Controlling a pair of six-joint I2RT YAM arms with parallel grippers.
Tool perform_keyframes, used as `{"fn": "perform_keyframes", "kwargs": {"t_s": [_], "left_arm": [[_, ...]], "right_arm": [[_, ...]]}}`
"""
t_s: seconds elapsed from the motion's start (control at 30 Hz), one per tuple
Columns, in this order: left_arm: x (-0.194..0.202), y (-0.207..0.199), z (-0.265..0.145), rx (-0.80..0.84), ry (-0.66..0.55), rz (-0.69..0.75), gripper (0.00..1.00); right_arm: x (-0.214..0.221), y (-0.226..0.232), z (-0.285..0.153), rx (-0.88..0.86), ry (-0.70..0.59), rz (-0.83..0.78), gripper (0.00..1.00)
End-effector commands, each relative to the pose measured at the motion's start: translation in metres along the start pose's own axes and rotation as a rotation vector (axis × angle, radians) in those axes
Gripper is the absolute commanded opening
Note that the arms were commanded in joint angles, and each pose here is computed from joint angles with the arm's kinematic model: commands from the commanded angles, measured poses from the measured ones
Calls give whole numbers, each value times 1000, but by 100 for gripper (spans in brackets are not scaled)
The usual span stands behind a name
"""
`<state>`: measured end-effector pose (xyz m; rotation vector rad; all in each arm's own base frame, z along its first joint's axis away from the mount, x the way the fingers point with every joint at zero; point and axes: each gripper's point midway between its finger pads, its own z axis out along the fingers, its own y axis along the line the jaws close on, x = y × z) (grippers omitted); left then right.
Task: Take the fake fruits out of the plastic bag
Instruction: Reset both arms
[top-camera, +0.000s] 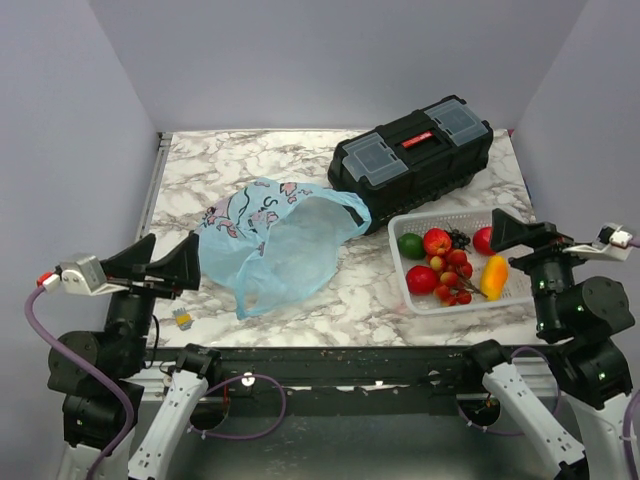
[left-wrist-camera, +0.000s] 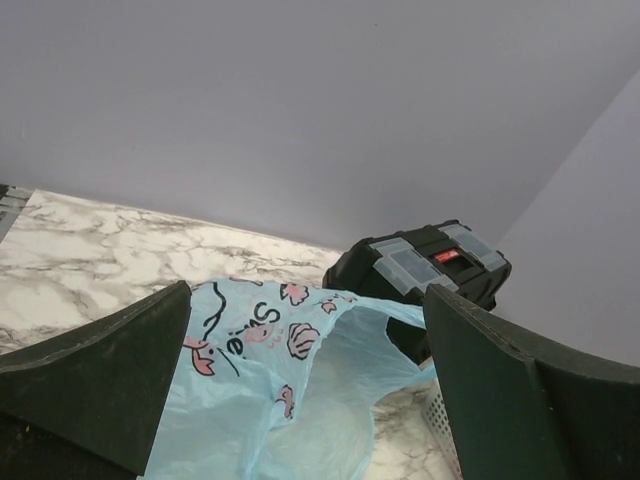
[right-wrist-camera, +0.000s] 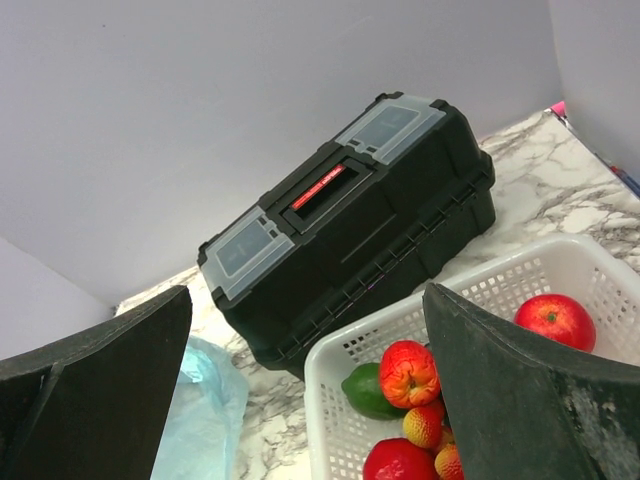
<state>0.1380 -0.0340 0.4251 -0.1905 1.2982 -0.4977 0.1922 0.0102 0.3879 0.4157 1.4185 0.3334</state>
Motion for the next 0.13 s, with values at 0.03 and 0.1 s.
{"fn": "perform_keyframes", "kwargs": {"t_s": [0.03, 0.1], "left_arm": [[-4, 5, 0, -19, -34, 14, 99], [-3, 5, 1, -20, -26, 12, 99]], "right_arm": [[8, -1, 7, 3, 11, -19, 100], [7, 0, 6, -4, 11, -23, 100]]}}
